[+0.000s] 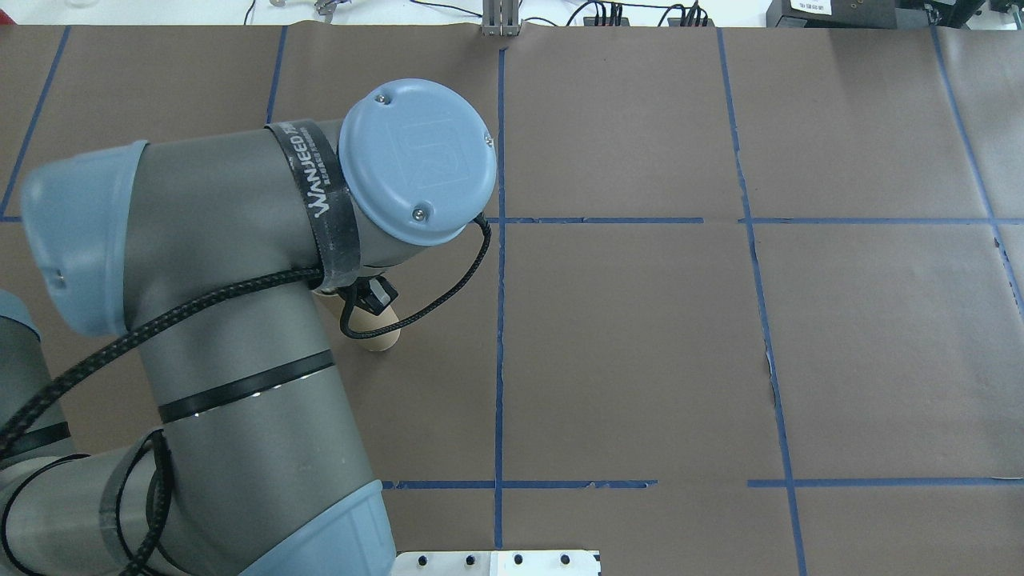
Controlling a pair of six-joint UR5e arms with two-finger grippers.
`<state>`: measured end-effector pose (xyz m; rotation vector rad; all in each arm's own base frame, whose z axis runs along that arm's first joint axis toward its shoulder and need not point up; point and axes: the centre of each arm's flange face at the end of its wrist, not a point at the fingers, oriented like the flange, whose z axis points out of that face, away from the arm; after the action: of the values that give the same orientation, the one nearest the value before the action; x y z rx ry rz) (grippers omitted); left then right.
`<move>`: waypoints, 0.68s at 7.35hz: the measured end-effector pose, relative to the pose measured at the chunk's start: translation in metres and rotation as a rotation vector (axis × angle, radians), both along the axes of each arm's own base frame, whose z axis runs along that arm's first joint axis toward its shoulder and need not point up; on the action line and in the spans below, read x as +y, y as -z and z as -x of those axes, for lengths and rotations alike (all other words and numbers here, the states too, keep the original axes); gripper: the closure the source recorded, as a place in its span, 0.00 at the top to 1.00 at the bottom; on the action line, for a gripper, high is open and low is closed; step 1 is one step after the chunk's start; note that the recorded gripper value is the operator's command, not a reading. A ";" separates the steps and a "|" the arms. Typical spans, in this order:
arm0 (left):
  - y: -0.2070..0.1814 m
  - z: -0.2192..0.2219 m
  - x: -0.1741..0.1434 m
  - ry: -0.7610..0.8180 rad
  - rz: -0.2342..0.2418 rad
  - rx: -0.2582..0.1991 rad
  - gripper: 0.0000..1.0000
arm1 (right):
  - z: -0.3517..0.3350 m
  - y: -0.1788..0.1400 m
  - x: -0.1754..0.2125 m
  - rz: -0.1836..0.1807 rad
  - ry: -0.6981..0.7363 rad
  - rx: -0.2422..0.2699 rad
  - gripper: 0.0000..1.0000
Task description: Collect badminton balls into bucket
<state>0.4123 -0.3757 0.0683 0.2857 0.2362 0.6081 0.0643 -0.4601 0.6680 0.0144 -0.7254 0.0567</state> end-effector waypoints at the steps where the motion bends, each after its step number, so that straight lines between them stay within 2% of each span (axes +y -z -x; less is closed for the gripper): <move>1: 0.000 -0.001 0.001 -0.002 0.001 0.000 1.00 | 0.000 0.000 0.000 0.000 0.000 0.000 1.00; 3: 0.003 0.000 0.000 0.006 -0.002 0.018 1.00 | 0.000 0.000 0.000 0.000 0.000 0.000 1.00; 5: 0.011 0.010 -0.009 0.044 -0.022 0.074 1.00 | 0.000 0.000 0.000 0.000 0.000 0.000 1.00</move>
<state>0.4025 -0.3843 0.0575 0.3344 0.2935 0.5579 0.0643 -0.4601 0.6680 0.0144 -0.7254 0.0567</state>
